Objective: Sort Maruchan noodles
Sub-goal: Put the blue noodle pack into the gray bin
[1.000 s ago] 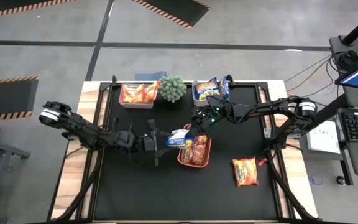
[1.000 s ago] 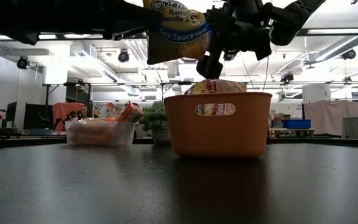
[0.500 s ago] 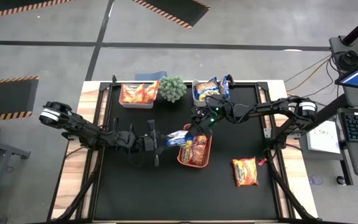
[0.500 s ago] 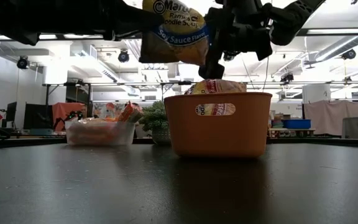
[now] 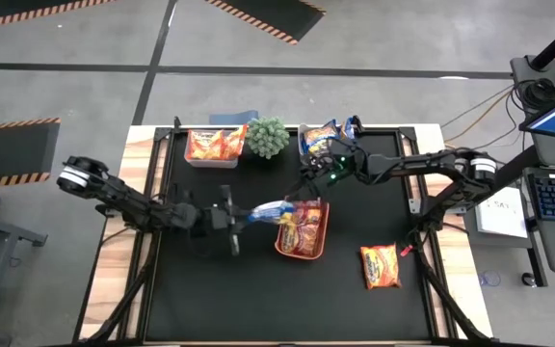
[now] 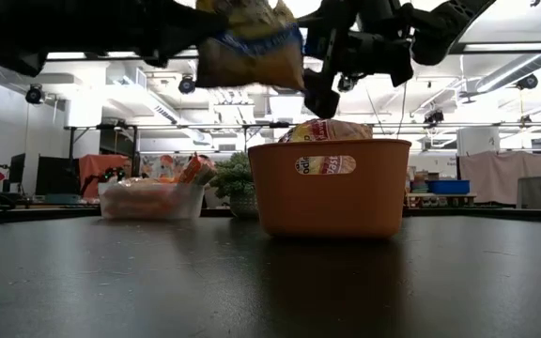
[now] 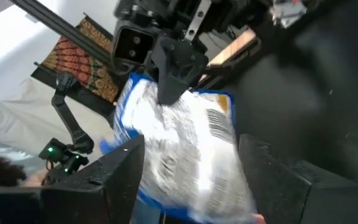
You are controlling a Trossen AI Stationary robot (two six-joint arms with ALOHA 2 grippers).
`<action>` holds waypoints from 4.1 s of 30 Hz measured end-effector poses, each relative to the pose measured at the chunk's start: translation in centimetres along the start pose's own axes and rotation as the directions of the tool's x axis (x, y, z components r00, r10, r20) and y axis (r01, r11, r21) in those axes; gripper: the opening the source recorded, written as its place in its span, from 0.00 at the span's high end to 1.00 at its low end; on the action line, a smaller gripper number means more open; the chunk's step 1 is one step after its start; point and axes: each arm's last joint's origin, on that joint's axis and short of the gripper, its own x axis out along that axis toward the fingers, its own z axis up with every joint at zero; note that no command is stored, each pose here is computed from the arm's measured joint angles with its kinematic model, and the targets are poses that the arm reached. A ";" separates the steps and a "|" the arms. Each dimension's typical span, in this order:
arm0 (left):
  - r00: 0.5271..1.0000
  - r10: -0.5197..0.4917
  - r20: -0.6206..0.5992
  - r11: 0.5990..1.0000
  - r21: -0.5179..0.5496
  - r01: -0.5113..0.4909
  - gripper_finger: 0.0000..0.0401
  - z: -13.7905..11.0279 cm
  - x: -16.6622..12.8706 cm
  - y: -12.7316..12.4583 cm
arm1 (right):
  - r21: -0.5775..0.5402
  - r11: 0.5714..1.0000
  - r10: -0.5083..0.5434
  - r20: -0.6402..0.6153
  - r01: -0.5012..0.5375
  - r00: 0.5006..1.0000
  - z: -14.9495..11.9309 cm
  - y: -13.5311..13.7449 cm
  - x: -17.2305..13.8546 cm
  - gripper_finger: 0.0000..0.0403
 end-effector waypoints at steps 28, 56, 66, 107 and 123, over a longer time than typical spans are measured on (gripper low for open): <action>0.982 0.132 0.134 0.970 -0.220 -0.100 0.98 0.1 -3.5 2.1 | -0.563 0.784 -0.177 0.201 0.262 0.963 -0.3 3.5 1.8 0.39; 0.977 0.155 0.145 0.973 -0.196 -0.126 0.97 0.7 -3.1 2.3 | -0.618 0.762 -0.147 0.126 0.193 0.981 1.0 4.0 5.3 0.59; 0.974 0.180 0.136 0.973 -0.173 -0.156 0.84 0.6 -3.1 2.3 | -0.557 0.807 -0.148 0.128 0.195 0.981 1.1 4.1 5.1 0.76; 0.863 0.495 0.097 0.849 0.157 -0.505 0.42 4.6 -6.3 5.6 | 0.400 0.573 -0.771 -0.033 0.715 0.636 9.9 -5.4 -14.9 0.82; 0.865 0.494 0.087 0.854 0.138 -0.501 0.42 4.4 -6.4 5.6 | 0.538 0.482 -0.796 -0.062 0.692 0.602 8.1 -8.8 -13.7 0.82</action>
